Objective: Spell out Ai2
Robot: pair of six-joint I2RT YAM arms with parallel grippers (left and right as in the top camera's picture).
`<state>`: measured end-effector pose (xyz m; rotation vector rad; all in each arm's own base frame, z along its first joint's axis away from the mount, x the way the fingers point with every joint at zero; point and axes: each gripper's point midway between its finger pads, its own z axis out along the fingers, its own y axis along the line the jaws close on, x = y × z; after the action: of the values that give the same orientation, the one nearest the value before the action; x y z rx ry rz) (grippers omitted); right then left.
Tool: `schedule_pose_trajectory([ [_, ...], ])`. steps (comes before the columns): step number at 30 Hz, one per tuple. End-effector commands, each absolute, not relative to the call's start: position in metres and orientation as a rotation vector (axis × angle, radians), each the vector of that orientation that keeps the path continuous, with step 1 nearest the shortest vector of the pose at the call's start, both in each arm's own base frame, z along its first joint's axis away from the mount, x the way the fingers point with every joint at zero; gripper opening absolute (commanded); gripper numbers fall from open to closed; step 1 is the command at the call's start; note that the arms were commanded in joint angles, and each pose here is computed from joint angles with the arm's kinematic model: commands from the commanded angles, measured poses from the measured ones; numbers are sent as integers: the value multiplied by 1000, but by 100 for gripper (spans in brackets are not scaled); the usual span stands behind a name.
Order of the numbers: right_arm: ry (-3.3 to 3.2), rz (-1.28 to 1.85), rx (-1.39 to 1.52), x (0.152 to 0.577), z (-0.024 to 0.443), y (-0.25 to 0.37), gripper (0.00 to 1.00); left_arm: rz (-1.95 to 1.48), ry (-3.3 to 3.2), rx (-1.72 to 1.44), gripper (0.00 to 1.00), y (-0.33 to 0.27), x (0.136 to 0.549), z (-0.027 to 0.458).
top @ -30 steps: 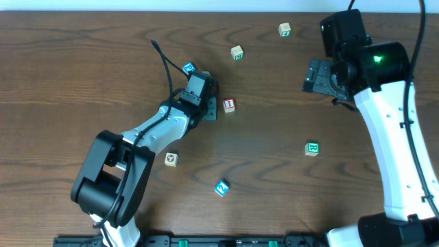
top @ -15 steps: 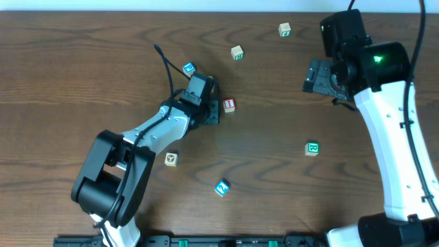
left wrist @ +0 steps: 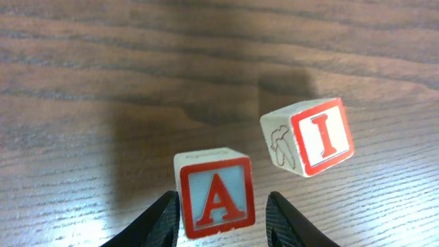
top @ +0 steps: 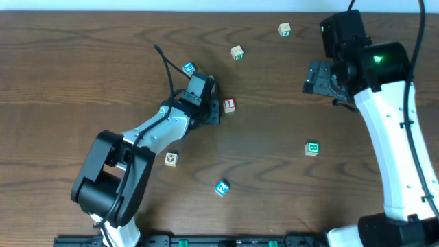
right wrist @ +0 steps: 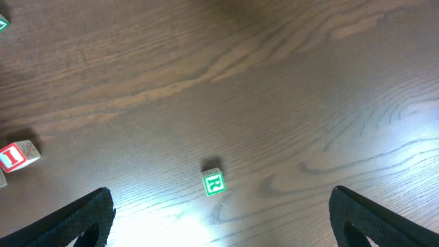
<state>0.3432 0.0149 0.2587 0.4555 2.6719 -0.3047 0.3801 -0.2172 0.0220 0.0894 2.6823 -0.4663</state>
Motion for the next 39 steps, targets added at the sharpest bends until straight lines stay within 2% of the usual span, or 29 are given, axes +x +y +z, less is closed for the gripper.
schedule_pose_trajectory([
  [1, 2666, -324, 439, 340, 262, 13, 99, -482, 2654, 77, 42, -218, 382, 42],
  [7, 2673, -328, 438, 338, 261, 13, 99, -407, 2671, 58, 43, -203, 370, 59],
  [9, 2673, -328, 438, 338, 261, 13, 99, -336, 2688, 41, 40, -192, 365, 60],
  [12, 2673, -328, 438, 338, 261, 13, 99, -194, 2699, 10, 32, -173, 364, 56],
  [18, 2673, -327, 438, 338, 261, 13, 99, -34, 2670, -25, 32, -152, 370, 54],
  [28, 2673, -327, 438, 338, 261, 13, 99, -35, 2734, -47, 31, -158, 371, 14],
  [39, 2673, -328, 438, 338, 261, 13, 99, -167, 2678, -53, 30, -177, 386, 17],
])
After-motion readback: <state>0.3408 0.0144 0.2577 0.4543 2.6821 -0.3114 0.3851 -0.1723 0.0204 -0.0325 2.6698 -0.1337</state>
